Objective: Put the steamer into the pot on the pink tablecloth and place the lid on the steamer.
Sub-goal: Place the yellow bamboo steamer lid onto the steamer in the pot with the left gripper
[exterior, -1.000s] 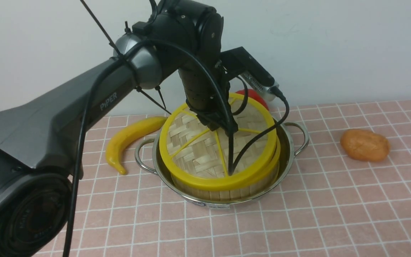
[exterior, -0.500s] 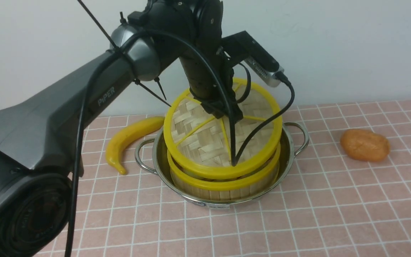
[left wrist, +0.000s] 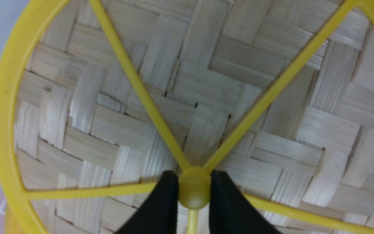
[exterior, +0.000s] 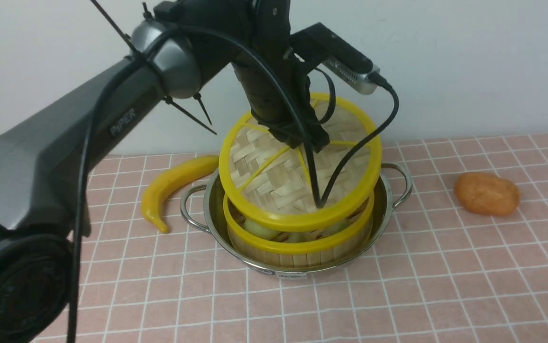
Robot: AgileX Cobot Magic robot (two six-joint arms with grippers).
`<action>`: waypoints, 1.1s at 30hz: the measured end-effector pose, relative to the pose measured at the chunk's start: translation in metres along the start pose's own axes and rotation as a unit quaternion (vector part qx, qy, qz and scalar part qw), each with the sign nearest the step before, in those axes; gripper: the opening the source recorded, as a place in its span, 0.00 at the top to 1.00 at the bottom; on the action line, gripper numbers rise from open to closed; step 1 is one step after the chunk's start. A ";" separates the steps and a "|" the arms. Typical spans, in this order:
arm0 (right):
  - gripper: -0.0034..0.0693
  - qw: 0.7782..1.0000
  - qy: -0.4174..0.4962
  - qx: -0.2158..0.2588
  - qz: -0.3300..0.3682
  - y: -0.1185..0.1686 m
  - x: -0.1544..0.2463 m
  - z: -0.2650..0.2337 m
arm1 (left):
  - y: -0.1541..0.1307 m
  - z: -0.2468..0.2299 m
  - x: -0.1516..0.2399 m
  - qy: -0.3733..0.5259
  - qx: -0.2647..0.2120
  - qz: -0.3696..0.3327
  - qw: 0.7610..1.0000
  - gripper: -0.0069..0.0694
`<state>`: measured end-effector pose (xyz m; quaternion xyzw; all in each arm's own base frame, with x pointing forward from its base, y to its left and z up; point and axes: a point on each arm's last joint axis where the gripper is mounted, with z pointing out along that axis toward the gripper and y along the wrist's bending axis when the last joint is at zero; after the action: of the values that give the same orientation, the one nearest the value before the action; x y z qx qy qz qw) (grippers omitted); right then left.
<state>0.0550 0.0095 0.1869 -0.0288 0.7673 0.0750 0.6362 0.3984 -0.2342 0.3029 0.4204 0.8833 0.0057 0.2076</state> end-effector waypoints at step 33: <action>0.62 1.000 0.000 0.000 0.000 0.000 0.000 0.000 | -0.004 0.031 0.008 0.014 0.001 0.055 0.998 0.76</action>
<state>0.0550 0.0095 0.1869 -0.0288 0.7673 0.0750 0.6362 0.4027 -0.2357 0.2712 0.4687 0.8614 0.0225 0.1943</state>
